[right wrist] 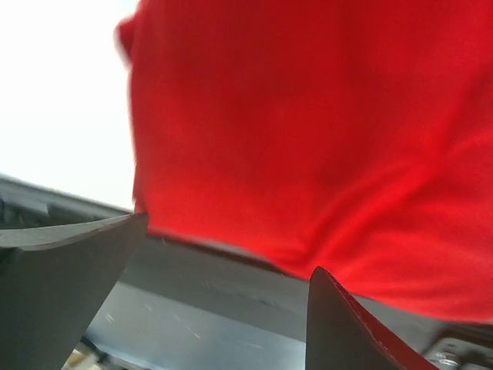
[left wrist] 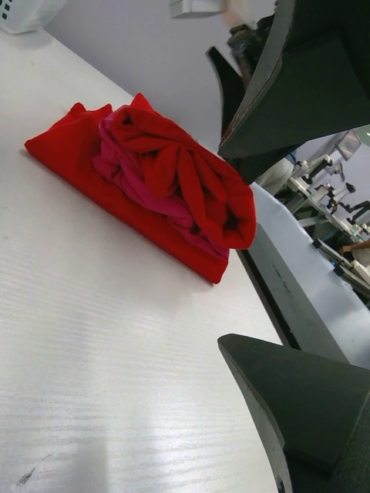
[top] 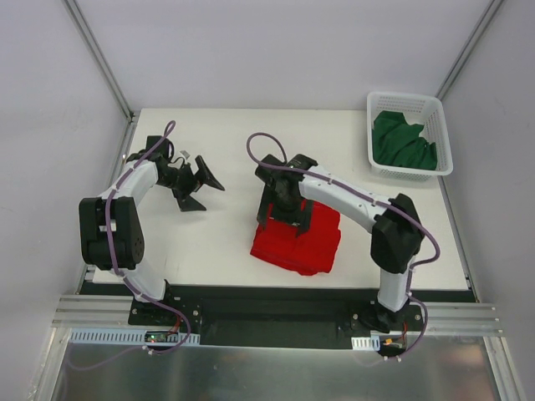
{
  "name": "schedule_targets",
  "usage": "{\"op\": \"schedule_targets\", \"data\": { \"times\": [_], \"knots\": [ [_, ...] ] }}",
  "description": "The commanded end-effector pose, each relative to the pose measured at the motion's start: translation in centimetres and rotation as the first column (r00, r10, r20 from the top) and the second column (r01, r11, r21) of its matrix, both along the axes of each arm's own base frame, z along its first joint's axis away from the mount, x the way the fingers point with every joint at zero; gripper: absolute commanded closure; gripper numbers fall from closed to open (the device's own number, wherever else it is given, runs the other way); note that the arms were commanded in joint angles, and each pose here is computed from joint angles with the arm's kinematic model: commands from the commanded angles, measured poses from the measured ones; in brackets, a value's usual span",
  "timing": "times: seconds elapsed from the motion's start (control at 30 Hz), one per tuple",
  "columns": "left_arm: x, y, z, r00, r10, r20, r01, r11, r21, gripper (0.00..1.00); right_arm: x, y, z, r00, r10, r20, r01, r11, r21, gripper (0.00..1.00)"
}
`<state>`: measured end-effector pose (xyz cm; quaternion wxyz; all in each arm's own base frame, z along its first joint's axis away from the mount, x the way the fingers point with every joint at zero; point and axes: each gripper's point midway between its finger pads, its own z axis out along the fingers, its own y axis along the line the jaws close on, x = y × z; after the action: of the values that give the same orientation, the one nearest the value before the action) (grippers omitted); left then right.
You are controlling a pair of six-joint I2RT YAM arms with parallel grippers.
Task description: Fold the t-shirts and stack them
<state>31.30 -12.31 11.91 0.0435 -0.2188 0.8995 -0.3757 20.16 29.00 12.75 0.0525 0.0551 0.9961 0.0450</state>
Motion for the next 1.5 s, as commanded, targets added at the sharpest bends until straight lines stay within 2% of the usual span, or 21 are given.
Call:
{"op": "schedule_targets", "data": {
  "times": [0.0, 0.23, 0.4, 0.5, 0.67, 0.83, 0.87, 0.9, 1.0, 1.17, 1.3, 1.33, 1.37, 1.47],
  "knots": [
    [-0.1, -0.6, 0.7, 0.998, -0.042, 0.046, 0.043, 0.998, -0.036, 0.01, 2.6, 2.5, -0.1, 0.971, -0.236, 0.022, 0.235, 0.971, 0.041, 0.04],
    [0.0, -1.0, 0.8, 0.998, -0.035, 0.055, 0.038, 0.997, -0.070, 0.01, 2.7, -0.4, 0.7, 0.921, -0.379, 0.084, 0.382, 0.924, -0.019, 0.04],
    [0.1, -1.1, 1.2, 0.997, -0.035, 0.063, 0.040, 0.996, -0.080, 0.01, 1.3, -3.2, 1.8, 0.911, -0.397, 0.109, 0.405, 0.912, -0.067, 0.04],
    [-0.1, -1.2, 1.0, 0.998, -0.035, 0.059, 0.039, 0.996, -0.080, 0.01, 1.4, -4.2, 2.2, 0.906, -0.400, 0.141, 0.410, 0.911, -0.049, 0.04],
    [-0.3, -1.1, 0.9, 0.998, -0.032, 0.057, 0.037, 0.996, -0.077, 0.01, 1.0, -4.3, -1.9, 0.940, -0.325, 0.101, 0.335, 0.937, -0.098, 0.04],
    [-0.7, -1.1, 0.8, 0.998, -0.030, 0.056, 0.034, 0.997, -0.073, 0.01, 2.0, -2.5, -4.7, 0.951, -0.296, 0.094, 0.302, 0.952, -0.056, 0.04],
    [-0.8, -1.0, 0.9, 0.998, -0.028, 0.059, 0.033, 0.997, -0.072, 0.01, 3.1, -1.9, -3.8, 0.958, -0.257, 0.125, 0.264, 0.964, -0.040, 0.04],
    [-1.0, -1.0, 0.9, 0.998, -0.027, 0.056, 0.031, 0.997, -0.072, 0.01, 3.3, -2.0, -4.6, 0.964, -0.239, 0.120, 0.249, 0.966, -0.077, 0.04],
    [-1.2, -1.0, 0.9, 0.998, -0.025, 0.057, 0.029, 0.997, -0.070, 0.01, 4.1, -1.2, -5.5, 0.980, -0.176, 0.094, 0.184, 0.980, -0.080, 0.04],
    [-1.4, -1.1, 1.2, 0.998, -0.018, 0.060, 0.023, 0.997, -0.072, 0.01, 2.0, 0.2, -9.0, 0.992, -0.036, -0.125, 0.030, 0.999, -0.043, 0.04],
    [-1.2, -1.1, 1.5, 0.998, -0.015, 0.064, 0.020, 0.997, -0.075, 0.01, -0.2, -1.2, -9.4, 0.963, 0.107, -0.246, -0.119, 0.992, -0.034, 0.04],
    [-1.2, -1.1, 1.5, 0.998, -0.013, 0.064, 0.018, 0.997, -0.076, 0.01, -0.7, -1.4, -9.2, 0.944, 0.180, -0.276, -0.189, 0.982, -0.005, 0.04],
    [-1.2, -1.1, 1.5, 0.998, -0.012, 0.063, 0.017, 0.997, -0.078, 0.01, -1.2, -2.6, -9.0, 0.928, 0.197, -0.315, -0.216, 0.976, -0.029, 0.04],
    [-1.1, -1.2, 1.6, 0.998, -0.012, 0.067, 0.017, 0.997, -0.078, 0.01, -1.5, -4.5, -8.1, 0.887, 0.309, -0.342, -0.336, 0.941, -0.021, 0.04]
  ]
}}
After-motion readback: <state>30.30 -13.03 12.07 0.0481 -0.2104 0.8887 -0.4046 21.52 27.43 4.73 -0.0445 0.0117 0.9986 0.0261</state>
